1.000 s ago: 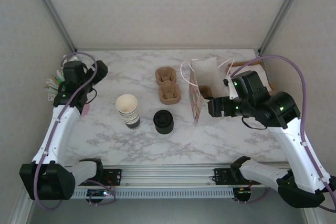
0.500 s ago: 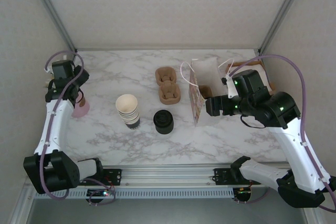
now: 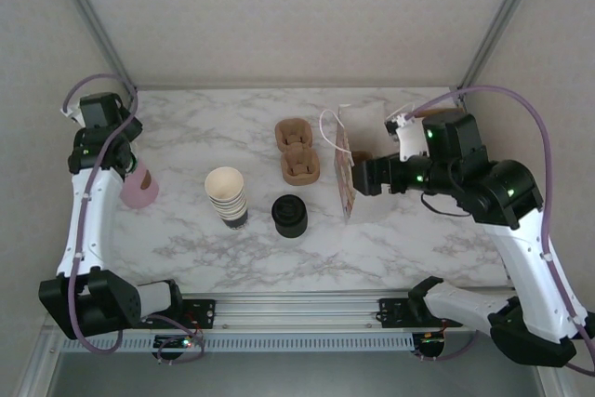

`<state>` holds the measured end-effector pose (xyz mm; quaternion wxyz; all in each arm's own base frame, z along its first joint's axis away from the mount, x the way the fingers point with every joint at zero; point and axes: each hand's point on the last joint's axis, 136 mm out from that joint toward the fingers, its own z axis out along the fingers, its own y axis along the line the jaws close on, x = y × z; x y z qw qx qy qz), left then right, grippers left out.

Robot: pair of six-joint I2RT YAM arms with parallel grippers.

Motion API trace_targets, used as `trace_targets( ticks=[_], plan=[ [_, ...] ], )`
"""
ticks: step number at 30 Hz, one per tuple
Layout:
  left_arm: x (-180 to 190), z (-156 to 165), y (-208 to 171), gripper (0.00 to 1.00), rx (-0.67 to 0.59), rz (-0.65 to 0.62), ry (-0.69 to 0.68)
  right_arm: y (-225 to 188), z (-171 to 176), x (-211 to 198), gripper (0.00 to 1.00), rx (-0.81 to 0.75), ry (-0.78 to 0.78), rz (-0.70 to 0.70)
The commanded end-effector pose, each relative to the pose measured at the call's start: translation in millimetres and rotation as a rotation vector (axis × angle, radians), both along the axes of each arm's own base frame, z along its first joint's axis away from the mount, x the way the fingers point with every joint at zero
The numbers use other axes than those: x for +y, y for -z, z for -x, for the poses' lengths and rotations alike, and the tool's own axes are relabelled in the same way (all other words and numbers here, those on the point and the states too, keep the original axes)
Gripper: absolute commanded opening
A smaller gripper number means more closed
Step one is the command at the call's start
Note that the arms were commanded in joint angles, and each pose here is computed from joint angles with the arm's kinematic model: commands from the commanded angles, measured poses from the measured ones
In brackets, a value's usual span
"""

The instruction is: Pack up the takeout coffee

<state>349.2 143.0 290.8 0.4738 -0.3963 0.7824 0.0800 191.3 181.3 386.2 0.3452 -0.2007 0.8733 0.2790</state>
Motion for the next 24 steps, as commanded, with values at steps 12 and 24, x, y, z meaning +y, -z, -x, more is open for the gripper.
trace_targets(
  ticks=[12,24],
  plan=[
    [47,39,4,0.57,0.031,0.026,-0.131,-18,-27,128,0.78,-0.006,-0.277,0.019],
    [49,-5,27,0.36,0.117,0.107,-0.014,4,-30,171,0.64,0.036,-0.304,0.083]
  ],
)
